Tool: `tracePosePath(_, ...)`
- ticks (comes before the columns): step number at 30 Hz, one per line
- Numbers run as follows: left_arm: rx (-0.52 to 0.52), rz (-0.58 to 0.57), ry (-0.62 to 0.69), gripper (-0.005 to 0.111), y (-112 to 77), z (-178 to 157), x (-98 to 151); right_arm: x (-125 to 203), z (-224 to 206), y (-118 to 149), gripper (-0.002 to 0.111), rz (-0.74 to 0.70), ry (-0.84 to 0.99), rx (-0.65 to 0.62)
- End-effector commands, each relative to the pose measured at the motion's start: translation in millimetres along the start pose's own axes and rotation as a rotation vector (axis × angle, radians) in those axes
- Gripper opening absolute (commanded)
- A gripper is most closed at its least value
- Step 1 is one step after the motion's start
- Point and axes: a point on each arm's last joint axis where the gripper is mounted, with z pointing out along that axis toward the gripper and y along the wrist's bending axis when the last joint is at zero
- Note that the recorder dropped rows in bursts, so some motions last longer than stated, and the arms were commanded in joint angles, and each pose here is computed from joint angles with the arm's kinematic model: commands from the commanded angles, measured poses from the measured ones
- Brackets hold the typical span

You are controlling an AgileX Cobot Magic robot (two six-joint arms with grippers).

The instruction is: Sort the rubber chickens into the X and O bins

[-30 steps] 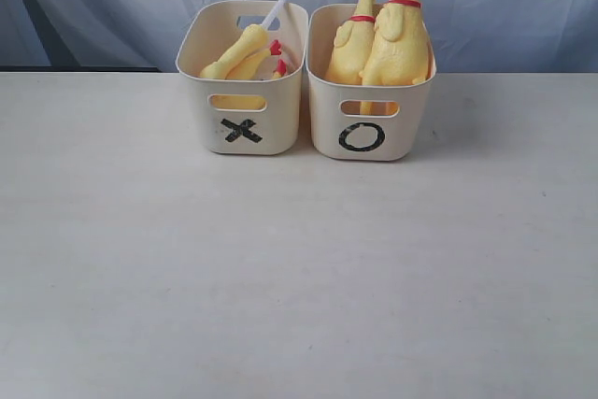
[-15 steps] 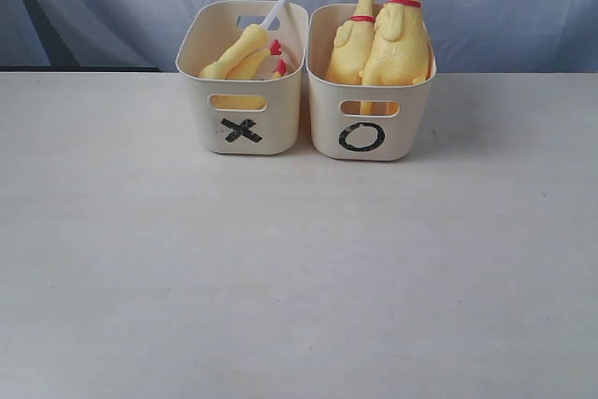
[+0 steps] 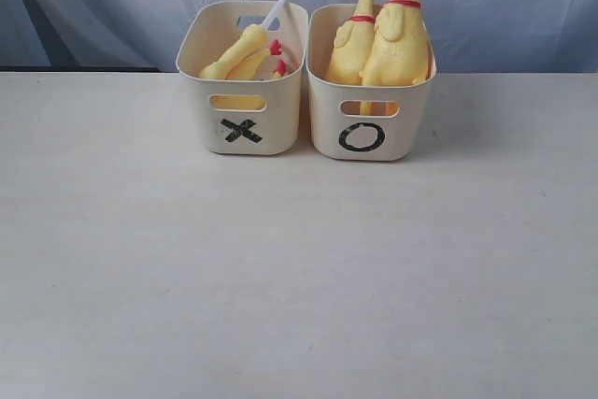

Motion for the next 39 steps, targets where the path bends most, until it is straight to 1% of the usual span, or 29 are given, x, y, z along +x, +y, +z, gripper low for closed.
tracePosePath(1,-0.027,-0.01,-0.001,0.0,0.5,0,0,1,0,0,-0.001,0.004,0.0,0.01)
tracePosePath(22,-0.027,-0.01,-0.001,0.0,0.5,0,0,2,0,0,-0.001,-0.004,0.004,0.013)
tracePosePath(24,-0.033,-0.008,0.001,0.0,0.7,0,0,5,0,-2,-0.001,-0.055,0.032,0.032)
tracePosePath(25,-0.033,-0.008,0.001,0.0,0.7,0,0,8,0,-4,-0.001,-0.104,0.06,0.053)
tracePosePath(28,-0.033,-0.008,0.001,0.0,0.7,0,0,26,2,-14,-0.001,-0.284,0.177,0.126)
tracePosePath(30,-0.033,-0.008,0.001,0.0,0.7,0,0,42,2,-22,-0.001,-0.427,0.276,0.176)
tracePosePath(32,-0.034,-0.005,0.002,0.0,0.8,0,0,58,3,-29,-0.001,-0.54,0.356,0.212)
tracePosePath(34,-0.037,0.004,0.004,0.0,1.1,0,1,72,4,-33,-0.001,-0.593,0.405,0.225)
tracePosePath(39,-0.061,0.072,0.024,0.0,3.1,0,3,109,5,-37,-0.001,-0.651,0.497,0.223)
